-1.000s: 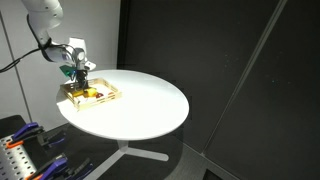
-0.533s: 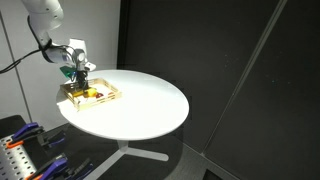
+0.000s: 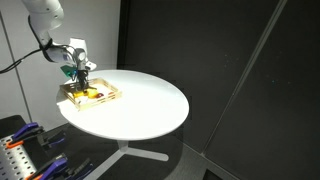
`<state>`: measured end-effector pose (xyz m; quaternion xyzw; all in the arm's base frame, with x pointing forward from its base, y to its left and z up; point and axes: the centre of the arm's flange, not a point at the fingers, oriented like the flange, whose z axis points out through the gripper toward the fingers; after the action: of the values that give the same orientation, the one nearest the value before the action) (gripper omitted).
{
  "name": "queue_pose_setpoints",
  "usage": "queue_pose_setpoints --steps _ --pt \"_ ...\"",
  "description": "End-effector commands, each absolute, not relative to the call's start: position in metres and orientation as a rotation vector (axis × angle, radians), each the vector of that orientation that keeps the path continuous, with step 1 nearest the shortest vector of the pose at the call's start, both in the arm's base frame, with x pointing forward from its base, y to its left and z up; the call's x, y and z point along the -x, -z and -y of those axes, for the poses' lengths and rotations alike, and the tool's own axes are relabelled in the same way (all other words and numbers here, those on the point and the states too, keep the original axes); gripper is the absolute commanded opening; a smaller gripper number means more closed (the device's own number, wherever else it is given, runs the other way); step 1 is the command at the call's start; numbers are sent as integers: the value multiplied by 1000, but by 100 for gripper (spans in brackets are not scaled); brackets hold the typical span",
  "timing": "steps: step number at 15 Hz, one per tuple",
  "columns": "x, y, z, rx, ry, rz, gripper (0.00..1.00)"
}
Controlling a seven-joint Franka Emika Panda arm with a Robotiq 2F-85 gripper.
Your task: Remove the banana from the box
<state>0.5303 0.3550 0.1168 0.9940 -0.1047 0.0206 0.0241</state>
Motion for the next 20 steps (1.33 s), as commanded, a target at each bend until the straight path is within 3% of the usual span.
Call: queue_pose_setpoints --steps 1,20 --pt "-538 -135 -358 -3065 -83 270 15" --pt "-547 -237 -341 -3078 -138 136 15"
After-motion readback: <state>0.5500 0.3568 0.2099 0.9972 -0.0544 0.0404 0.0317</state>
